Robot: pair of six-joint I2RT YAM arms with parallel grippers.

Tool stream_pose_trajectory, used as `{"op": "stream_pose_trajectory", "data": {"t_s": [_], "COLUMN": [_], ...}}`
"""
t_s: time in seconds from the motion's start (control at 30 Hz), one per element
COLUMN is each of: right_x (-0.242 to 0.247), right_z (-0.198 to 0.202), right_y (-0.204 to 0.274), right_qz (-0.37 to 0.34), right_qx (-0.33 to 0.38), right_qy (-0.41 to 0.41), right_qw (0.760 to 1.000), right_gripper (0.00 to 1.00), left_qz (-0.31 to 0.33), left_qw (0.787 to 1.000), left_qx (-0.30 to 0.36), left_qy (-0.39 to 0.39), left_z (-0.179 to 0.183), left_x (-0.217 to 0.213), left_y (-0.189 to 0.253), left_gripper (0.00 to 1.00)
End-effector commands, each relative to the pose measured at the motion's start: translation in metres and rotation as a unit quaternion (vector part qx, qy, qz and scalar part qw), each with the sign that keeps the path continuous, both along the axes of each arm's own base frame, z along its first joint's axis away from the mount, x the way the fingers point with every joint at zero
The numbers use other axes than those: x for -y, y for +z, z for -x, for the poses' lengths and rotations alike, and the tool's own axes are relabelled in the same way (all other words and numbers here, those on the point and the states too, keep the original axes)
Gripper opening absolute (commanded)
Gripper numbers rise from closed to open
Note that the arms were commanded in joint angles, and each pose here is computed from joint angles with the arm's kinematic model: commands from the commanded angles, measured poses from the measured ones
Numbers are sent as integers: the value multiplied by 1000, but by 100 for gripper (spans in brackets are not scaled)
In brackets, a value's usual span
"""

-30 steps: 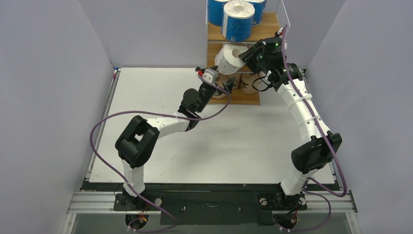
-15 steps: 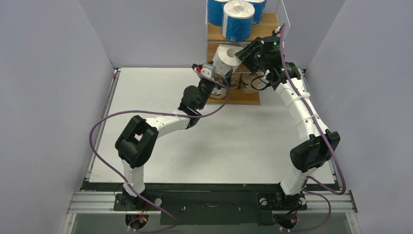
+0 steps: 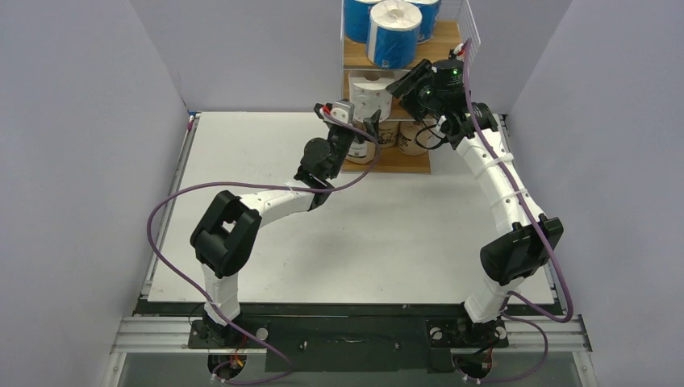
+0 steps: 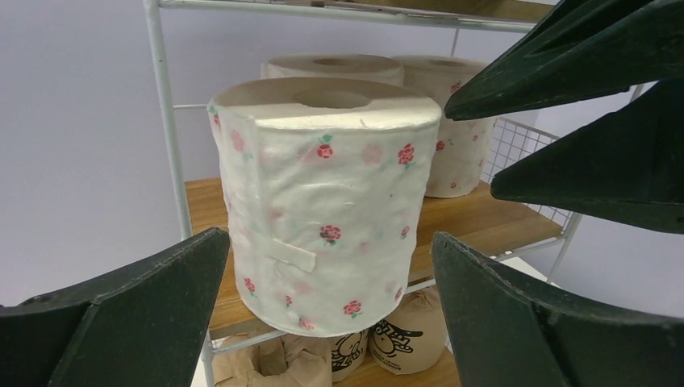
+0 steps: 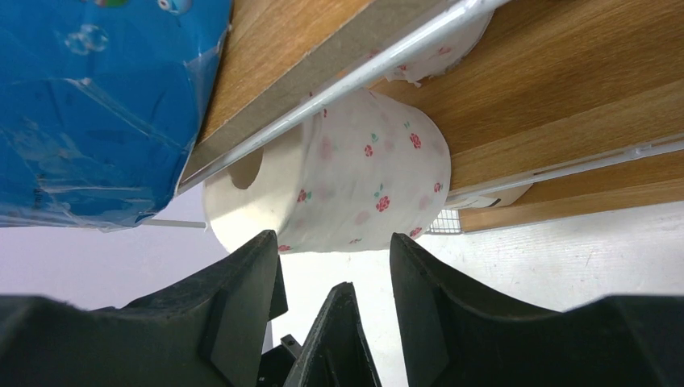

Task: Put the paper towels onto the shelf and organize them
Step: Place the paper towel on the shelf.

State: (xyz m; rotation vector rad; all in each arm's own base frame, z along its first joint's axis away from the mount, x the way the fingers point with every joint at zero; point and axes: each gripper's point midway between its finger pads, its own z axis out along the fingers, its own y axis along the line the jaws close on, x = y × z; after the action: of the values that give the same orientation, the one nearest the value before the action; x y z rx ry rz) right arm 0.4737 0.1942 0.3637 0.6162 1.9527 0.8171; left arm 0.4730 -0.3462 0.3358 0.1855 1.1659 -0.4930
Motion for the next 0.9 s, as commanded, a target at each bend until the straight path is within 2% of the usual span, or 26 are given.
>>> {"op": "stream_pose_trajectory", "data": {"t_s": [0.0,0.53,0.87], "right_x": [7,21,34], "right_z": [13,37,46], "right_y": [46,44,37], "right_qz": [-11,-12,18], "right_qx": [60,111,152], "right_qy": [1,-5,-20], "right_qw": [998,994,988], "right_gripper": [50,50,51], "left_qz": [23,1,33], "left_qw": [999,998,999], "left_qx": [17,7,14], "left_qy": [24,60,16], "left_z": [-6,-21,14], "left_x": [-13,-18,-29], "left_y": [29,29,58], "left_gripper": [96,96,96]}}
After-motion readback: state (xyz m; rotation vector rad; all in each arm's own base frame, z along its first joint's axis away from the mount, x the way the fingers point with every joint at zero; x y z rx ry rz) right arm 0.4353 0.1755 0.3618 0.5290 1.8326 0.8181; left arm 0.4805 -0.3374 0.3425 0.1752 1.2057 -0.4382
